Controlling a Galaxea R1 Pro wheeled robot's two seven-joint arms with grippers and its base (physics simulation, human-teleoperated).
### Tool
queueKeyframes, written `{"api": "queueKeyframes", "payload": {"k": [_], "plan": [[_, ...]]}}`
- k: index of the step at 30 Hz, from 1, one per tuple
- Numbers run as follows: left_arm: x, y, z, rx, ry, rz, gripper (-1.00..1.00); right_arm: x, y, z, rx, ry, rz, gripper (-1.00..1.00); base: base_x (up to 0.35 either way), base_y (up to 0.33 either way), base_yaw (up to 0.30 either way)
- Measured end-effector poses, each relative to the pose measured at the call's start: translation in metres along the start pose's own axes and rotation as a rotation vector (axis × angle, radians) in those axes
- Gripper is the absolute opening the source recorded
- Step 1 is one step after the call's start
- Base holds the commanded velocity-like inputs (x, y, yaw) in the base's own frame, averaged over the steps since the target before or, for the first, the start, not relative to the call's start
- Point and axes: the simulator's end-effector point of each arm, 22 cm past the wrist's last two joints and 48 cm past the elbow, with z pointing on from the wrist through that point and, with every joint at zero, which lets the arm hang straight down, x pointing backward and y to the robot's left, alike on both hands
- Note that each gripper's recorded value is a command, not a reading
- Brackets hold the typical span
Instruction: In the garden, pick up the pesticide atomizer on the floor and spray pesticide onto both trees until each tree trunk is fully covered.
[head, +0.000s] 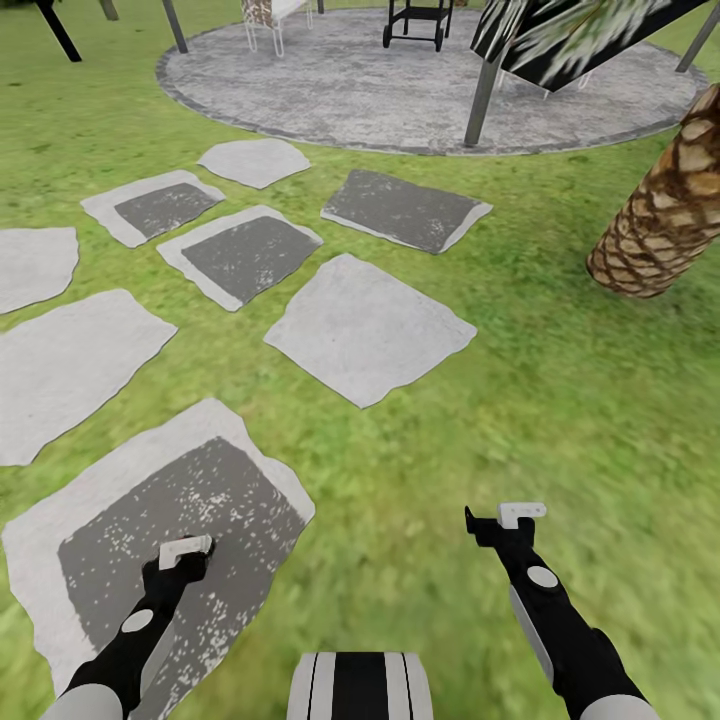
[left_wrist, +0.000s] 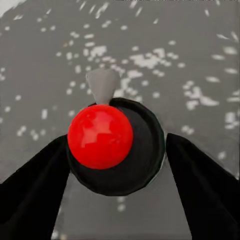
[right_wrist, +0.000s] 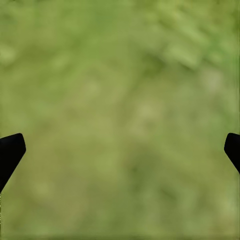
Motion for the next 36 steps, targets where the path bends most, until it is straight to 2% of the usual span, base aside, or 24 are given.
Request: {"api": "queueKeyframes", "payload": {"k": [25, 36], "plan": [[-0.004, 0.000, 0.001, 0.002, -0.009, 0.003, -1.00, 0.000, 0.000, 0.000, 0.000, 0.000, 0.000, 1.00, 0.000, 0.000, 0.000], [-0.028, 0.000, -0.006, 0.004, -0.046, -0.004, -1.00, -0.027, -0.003, -0.009, 0.003, -0.047, 0.002, 1.00, 0.000, 0.000, 0.000]]}}
